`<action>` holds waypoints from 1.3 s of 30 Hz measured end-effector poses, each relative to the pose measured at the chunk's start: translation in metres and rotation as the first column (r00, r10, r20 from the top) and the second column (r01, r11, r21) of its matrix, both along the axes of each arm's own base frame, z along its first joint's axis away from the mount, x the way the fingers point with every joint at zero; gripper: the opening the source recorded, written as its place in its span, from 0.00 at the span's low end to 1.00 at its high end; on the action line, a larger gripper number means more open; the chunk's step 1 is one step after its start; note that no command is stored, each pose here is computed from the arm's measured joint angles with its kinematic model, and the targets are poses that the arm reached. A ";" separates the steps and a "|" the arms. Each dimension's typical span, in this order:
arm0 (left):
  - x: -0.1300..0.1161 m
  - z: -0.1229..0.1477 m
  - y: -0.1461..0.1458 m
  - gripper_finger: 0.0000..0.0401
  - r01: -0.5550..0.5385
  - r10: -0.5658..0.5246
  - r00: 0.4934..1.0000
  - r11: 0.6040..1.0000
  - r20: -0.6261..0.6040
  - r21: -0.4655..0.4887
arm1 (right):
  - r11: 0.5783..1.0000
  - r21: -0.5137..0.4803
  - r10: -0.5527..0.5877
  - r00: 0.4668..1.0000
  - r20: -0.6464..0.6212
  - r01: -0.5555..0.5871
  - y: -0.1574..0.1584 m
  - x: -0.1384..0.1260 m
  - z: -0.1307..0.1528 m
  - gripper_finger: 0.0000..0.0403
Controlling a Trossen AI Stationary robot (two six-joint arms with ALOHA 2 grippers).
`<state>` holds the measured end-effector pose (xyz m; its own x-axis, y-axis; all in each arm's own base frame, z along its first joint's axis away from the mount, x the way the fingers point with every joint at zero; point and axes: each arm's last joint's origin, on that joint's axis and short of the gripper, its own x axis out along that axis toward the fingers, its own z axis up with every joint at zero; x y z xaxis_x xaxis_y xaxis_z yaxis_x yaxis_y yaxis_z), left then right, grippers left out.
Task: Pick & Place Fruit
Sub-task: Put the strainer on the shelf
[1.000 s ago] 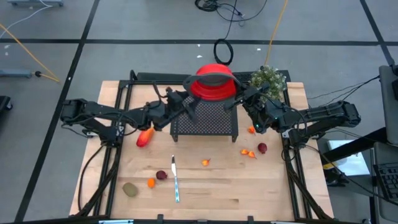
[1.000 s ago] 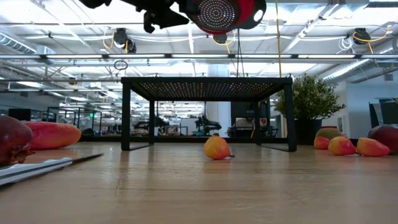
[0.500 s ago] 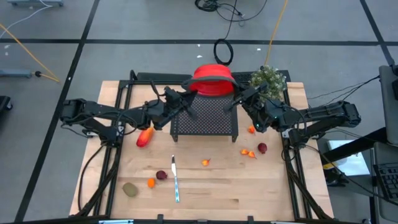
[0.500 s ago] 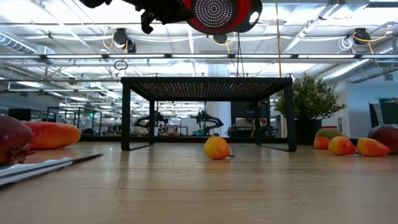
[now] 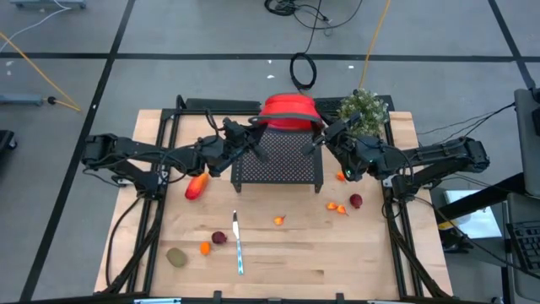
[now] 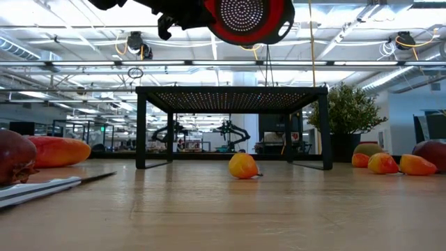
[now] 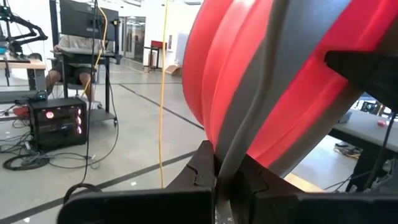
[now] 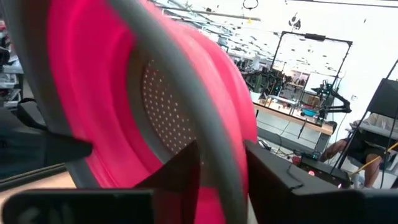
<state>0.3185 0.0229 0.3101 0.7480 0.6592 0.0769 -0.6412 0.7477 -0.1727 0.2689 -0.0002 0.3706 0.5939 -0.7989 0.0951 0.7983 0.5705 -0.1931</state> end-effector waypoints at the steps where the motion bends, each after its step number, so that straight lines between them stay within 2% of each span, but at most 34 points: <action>1: 0.000 0.000 0.000 0.01 0.002 -0.002 1.000 1.000 0.003 -0.004 | 1.000 -0.001 0.001 1.000 -0.003 -0.001 0.000 0.000 0.000 0.30; 7: -0.001 -0.001 0.003 0.01 0.002 0.000 0.999 0.998 0.034 -0.064 | 1.000 -0.005 0.000 0.999 -0.041 0.000 0.000 0.001 -0.003 0.39; 13: -0.007 -0.005 0.012 0.01 -0.018 0.024 0.999 0.984 0.026 -0.178 | 1.000 -0.011 -0.002 0.994 -0.112 0.001 0.000 0.001 -0.009 0.46; 18: -0.011 -0.010 0.021 0.01 -0.010 0.015 1.000 0.963 0.016 -0.271 | 1.000 -0.012 -0.003 0.992 -0.123 0.002 0.001 0.001 -0.010 0.51; 23: -0.017 -0.012 0.030 0.01 0.010 -0.012 1.000 0.940 -0.003 -0.342 | 1.000 -0.013 0.023 0.992 -0.124 -0.025 0.008 0.001 -0.010 0.53; 30: -0.030 -0.006 0.044 0.01 0.042 -0.049 0.999 0.920 -0.008 -0.390 | 0.996 -0.019 0.079 0.988 -0.133 -0.082 0.024 0.000 -0.010 0.51; 34: -0.038 -0.005 0.055 0.01 0.092 -0.098 0.995 0.877 0.012 -0.472 | 0.994 -0.029 0.102 0.984 -0.149 -0.107 0.031 -0.002 -0.010 0.49; 39: -0.045 -0.012 0.067 0.01 0.139 -0.173 0.985 0.787 0.002 -0.601 | 0.992 -0.023 0.117 0.975 -0.189 -0.123 0.033 -0.009 -0.010 0.40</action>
<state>0.2731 0.0896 0.2980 0.8363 0.4349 -0.3339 -0.5453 0.5967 -0.5887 0.2597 0.0328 0.3609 0.6952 -0.7189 -0.0007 0.6724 0.6506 -0.3530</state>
